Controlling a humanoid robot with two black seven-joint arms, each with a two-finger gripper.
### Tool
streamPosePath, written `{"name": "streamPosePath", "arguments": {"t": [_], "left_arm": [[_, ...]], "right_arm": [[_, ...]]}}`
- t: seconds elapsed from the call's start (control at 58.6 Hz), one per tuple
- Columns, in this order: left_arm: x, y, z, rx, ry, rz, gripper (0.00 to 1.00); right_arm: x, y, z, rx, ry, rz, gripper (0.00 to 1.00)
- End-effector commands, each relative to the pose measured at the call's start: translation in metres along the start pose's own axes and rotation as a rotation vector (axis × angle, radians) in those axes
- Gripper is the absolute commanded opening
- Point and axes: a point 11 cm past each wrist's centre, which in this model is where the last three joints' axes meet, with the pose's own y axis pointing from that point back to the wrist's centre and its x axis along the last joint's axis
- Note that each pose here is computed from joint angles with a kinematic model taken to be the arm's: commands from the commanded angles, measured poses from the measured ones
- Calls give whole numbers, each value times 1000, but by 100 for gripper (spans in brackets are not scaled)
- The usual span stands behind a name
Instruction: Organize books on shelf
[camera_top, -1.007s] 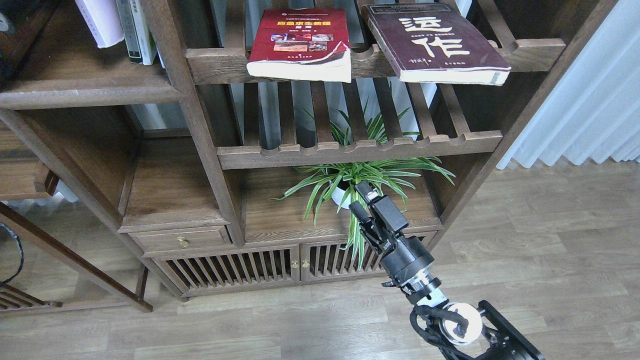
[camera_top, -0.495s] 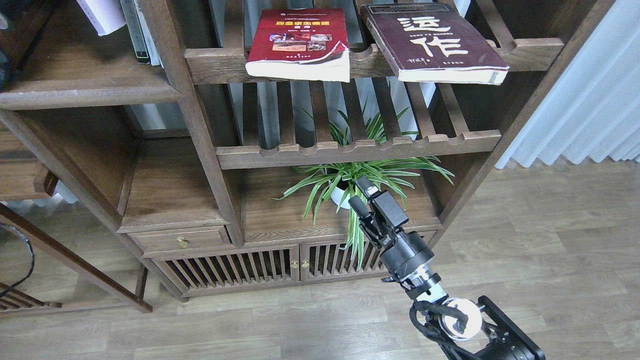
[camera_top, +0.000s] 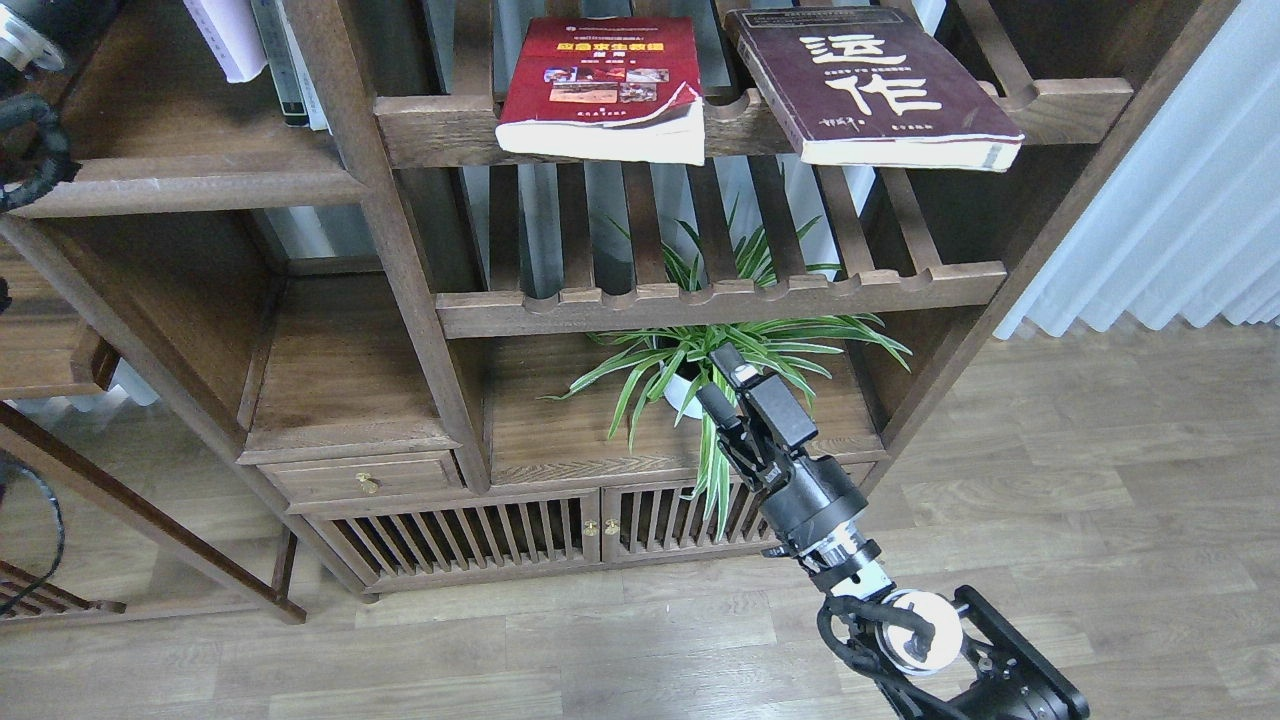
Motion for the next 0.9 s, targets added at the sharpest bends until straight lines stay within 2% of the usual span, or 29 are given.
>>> {"name": "streamPosePath", "arguments": {"t": [0.0, 0.085, 0.239, 0.29, 0.307, 0.359, 0.546, 0.717, 0.888], "left_arm": [[3, 3, 2, 30, -15, 6, 5], [8, 7, 1, 35, -6, 17, 14], [10, 10, -7, 41, 35, 18, 16], [9, 10, -10, 42, 41, 17, 25], [8, 9, -11, 43, 41, 15, 35], [8, 9, -14, 40, 49, 15, 51], [10, 10, -10, 7, 77, 19, 78], [9, 10, -7, -14, 116, 13, 85], [13, 16, -9, -12, 115, 21, 87]], "right_arm": [[-1, -2, -1, -1, 2, -4, 92], [-2, -2, -1, -1, 3, -5, 92], [-2, -2, -1, -1, 3, -5, 92], [-2, -2, -1, -1, 3, -5, 92], [-2, -2, -1, -1, 3, -5, 92], [-2, -2, -1, -1, 3, -5, 92], [-2, -2, -1, 0, 3, -6, 92], [-2, -2, -1, 0, 3, -6, 92], [-2, -2, -1, 0, 3, -6, 92]]}}
